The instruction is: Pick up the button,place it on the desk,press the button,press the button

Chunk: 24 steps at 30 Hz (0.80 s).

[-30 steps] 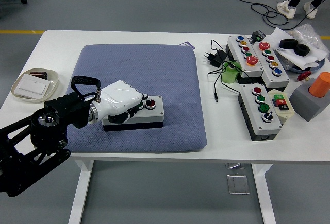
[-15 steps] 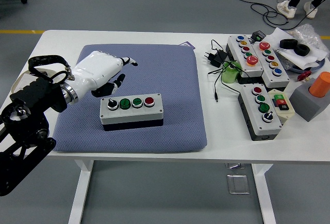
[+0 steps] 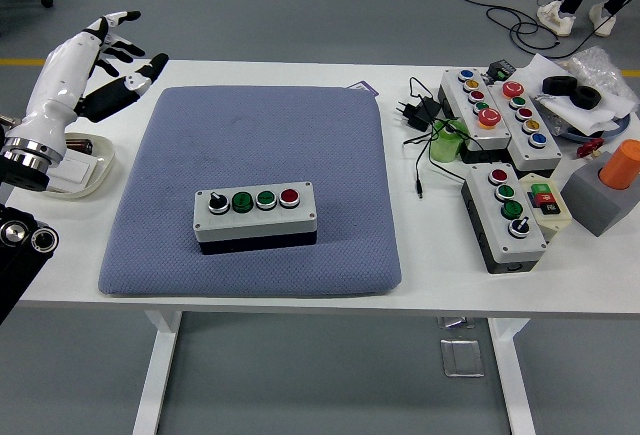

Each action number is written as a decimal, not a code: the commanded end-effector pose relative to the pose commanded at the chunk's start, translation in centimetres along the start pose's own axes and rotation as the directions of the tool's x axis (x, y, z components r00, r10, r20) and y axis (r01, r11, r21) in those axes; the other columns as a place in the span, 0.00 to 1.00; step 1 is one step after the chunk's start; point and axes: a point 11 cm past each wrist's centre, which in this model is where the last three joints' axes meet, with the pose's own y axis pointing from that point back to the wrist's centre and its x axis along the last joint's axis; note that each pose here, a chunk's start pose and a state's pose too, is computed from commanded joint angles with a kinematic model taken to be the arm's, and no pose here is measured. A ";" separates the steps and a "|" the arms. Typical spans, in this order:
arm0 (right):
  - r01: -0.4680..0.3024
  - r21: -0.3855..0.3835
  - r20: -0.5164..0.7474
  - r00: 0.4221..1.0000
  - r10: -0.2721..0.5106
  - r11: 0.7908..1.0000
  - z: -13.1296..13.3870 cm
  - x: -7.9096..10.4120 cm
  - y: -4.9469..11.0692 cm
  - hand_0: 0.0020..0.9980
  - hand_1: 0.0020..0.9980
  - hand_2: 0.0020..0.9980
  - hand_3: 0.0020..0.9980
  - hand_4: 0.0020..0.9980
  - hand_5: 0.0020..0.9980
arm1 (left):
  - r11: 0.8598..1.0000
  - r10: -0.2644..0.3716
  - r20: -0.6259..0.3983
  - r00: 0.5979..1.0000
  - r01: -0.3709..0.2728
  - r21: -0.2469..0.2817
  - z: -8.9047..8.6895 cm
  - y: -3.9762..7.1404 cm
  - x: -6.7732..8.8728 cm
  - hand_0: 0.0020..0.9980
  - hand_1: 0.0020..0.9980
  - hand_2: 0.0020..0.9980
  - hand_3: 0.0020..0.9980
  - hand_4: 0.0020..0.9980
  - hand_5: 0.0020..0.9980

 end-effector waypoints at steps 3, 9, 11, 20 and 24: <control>-0.001 -0.002 -0.001 1.000 0.001 1.000 0.1 0.0 0.0 0.63 0.48 0.54 0.58 0.28 0.02 | 0.997 0.026 -0.102 0.994 -0.019 0.068 -1.9 0.4 0.0 0.73 0.83 0.91 0.92 0.72 1.00; -0.002 -0.003 0.000 1.000 0.002 1.000 0.1 0.0 0.0 0.63 0.48 0.54 0.58 0.28 0.02 | 0.982 0.054 -0.311 0.949 0.006 0.190 -4.7 1.2 -0.3 0.78 0.86 0.94 0.93 0.69 1.00; -0.001 -0.003 0.000 1.000 0.001 1.000 0.2 0.0 0.0 0.63 0.48 0.54 0.58 0.28 0.02 | 0.974 0.073 -0.381 0.922 0.015 0.224 -5.3 1.4 -0.4 0.79 0.87 0.94 0.93 0.68 1.00; 0.000 -0.004 0.001 1.000 0.000 1.000 0.2 -0.1 0.0 0.63 0.48 0.54 0.58 0.28 0.02 | 0.929 0.195 -0.642 0.742 0.070 0.363 -7.6 2.3 -1.2 0.79 0.88 0.94 0.93 0.68 1.00; 0.000 -0.005 0.000 1.000 0.000 1.000 0.3 -0.1 0.0 0.63 0.48 0.54 0.58 0.28 0.02 | 0.922 0.209 -0.669 0.713 0.084 0.377 -7.9 2.5 -1.4 0.79 0.88 0.94 0.94 0.68 1.00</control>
